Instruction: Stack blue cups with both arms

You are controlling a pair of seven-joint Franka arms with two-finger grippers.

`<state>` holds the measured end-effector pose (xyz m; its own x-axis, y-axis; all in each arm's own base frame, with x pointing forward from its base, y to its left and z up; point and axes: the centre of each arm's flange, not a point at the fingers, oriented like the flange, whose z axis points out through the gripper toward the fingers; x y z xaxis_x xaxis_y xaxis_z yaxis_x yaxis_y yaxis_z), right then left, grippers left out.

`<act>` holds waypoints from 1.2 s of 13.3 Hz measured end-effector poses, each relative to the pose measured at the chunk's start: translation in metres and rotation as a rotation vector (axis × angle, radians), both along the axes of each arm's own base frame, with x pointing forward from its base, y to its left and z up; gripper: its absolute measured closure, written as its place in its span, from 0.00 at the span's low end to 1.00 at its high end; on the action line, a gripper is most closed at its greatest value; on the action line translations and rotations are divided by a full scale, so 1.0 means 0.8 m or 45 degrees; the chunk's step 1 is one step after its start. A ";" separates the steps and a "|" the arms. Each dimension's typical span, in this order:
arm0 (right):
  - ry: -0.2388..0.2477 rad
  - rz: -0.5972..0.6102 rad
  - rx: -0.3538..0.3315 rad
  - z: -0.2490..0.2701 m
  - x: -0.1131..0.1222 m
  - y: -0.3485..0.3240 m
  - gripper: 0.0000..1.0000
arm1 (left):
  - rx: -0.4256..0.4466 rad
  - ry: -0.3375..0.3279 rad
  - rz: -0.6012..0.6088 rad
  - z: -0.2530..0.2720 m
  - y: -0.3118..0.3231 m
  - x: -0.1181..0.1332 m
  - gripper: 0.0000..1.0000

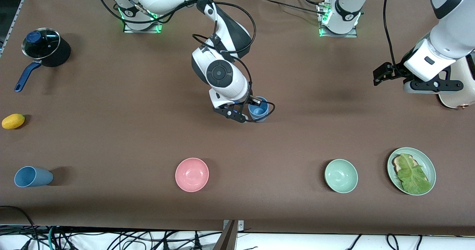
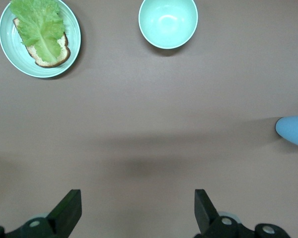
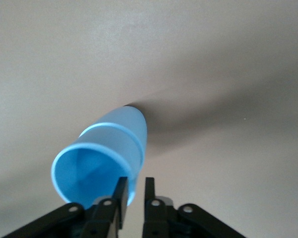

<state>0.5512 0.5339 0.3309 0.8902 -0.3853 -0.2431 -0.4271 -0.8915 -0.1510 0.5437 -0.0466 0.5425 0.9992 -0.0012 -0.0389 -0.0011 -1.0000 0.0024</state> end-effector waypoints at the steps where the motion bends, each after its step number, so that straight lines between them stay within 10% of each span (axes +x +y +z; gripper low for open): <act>1: -0.002 0.003 -0.002 0.000 -0.001 0.001 0.63 | 0.000 0.000 0.000 0.000 0.000 0.000 0.00; 7: -0.009 0.054 -0.057 0.018 0.018 -0.026 0.01 | 0.000 0.000 -0.004 0.001 -0.001 0.000 0.00; 16: 0.103 0.342 -0.261 0.038 0.141 -0.322 0.00 | 0.002 0.021 -0.007 0.000 -0.003 -0.003 0.00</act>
